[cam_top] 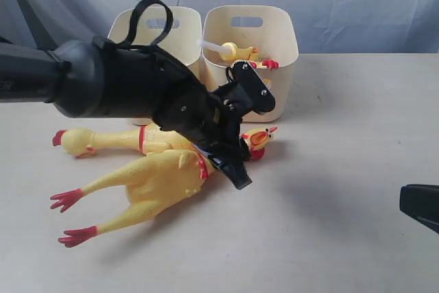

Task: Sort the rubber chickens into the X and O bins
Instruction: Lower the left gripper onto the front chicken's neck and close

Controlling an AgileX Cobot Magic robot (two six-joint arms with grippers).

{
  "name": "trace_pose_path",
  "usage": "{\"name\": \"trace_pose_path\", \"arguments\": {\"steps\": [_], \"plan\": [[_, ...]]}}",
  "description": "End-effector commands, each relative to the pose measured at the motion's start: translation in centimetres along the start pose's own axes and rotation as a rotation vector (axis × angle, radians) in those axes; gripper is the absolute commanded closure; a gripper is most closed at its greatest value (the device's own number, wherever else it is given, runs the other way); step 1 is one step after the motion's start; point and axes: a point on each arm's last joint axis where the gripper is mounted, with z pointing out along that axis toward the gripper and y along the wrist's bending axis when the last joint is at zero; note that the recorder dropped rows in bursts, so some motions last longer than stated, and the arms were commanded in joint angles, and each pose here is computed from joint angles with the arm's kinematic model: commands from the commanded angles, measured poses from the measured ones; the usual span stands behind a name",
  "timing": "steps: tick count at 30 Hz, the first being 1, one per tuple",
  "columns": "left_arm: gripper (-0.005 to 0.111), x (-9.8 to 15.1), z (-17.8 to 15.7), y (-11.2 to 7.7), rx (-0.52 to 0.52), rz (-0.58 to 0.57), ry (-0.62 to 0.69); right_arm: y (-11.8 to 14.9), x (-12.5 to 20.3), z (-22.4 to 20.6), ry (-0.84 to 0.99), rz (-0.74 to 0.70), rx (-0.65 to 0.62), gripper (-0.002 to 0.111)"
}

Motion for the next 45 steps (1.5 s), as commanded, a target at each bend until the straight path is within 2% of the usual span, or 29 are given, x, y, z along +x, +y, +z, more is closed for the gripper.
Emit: {"name": "trace_pose_path", "arguments": {"steps": [1, 10, 19, 21, 23, 28, 33, 36, 41, 45], "plan": [[0.06, 0.3, 1.8, -0.2, 0.001, 0.048, 0.051, -0.1, 0.1, 0.0, -0.007, 0.0, 0.004, 0.109], [0.06, 1.5, 5.2, -0.8, 0.017, 0.078, 0.116, -0.1, 0.1, 0.0, -0.007, 0.0, 0.004, 0.109], [0.06, 0.9, 4.4, -0.1, -0.011, 0.121, 0.15, -0.1, 0.1, 0.0, -0.007, 0.0, 0.004, 0.109], [0.06, 0.1, 3.6, 0.7, -0.072, 0.068, 0.12, -0.1, 0.1, 0.0, -0.007, 0.0, 0.004, 0.109], [0.06, -0.3, 3.5, 0.9, -0.085, 0.062, 0.096, -0.1, 0.1, 0.0, -0.007, 0.0, 0.004, 0.109], [0.06, 0.5, 5.1, 0.4, -0.054, 0.031, 0.131, -0.1, 0.1, 0.0, -0.007, 0.0, 0.004, 0.109], [0.06, 0.4, 5.1, 0.4, -0.055, 0.03, 0.14, -0.1, 0.1, 0.0, -0.007, 0.0, 0.004, 0.109], [0.065, 0.5, 5.1, 0.4, -0.053, 0.025, 0.15, -0.1, 0.1, 0.0, -0.007, 0.0, 0.004, 0.109], [0.087, 0.9, 5.0, 0.4, -0.05, 0.023, 0.198, -0.1, 0.1, 0.0, -0.007, 0.0, 0.004, 0.109], [0.099, 1.1, 5.0, 0.4, -0.053, 0.029, 0.22, -0.1, 0.1, 0.0, -0.007, 0.0, 0.004, 0.109]]}}
